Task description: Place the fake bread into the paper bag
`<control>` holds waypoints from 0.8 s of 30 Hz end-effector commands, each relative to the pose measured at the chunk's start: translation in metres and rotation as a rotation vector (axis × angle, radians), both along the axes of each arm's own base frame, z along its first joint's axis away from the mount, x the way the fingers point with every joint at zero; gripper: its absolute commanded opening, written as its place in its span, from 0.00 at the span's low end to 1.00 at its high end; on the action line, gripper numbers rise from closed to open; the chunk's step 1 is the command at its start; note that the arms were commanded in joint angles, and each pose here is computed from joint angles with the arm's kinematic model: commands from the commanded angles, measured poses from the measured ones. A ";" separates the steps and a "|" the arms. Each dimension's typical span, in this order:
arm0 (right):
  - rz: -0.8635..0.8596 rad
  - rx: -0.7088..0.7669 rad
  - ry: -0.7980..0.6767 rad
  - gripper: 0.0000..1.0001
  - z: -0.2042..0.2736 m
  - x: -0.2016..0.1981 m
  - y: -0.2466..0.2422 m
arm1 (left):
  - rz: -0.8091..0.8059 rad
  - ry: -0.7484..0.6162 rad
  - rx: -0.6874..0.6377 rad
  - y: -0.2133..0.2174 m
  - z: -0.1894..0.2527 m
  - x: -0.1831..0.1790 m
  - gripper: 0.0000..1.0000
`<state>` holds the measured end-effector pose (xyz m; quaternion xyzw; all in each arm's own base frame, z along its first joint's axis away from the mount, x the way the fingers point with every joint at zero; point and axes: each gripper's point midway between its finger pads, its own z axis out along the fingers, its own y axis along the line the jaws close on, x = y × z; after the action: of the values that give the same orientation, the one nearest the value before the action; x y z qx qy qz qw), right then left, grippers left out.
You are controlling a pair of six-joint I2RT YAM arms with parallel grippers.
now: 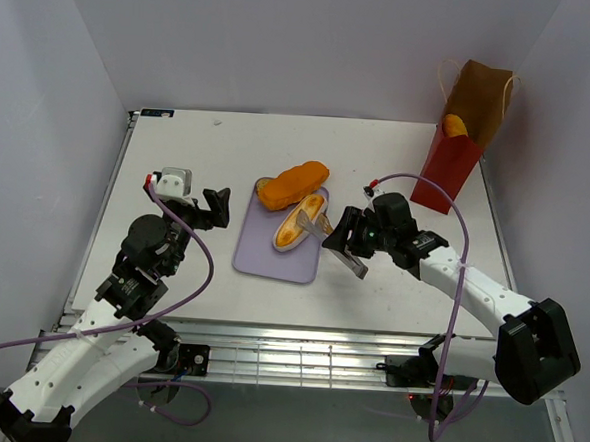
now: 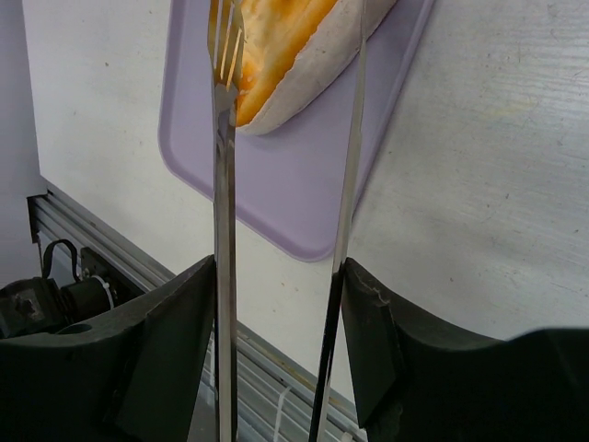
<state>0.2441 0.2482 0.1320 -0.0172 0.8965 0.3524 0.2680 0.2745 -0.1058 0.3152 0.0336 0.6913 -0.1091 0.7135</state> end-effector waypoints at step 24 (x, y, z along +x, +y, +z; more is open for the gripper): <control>-0.068 0.047 0.059 0.62 -0.010 0.002 0.005 | -0.015 -0.029 -0.016 -0.001 0.008 -0.003 0.98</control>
<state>0.2418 0.2489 0.1175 0.0259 0.9028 0.3544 0.2424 0.2736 -0.1054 0.3165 0.0330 0.6896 -0.1101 0.7150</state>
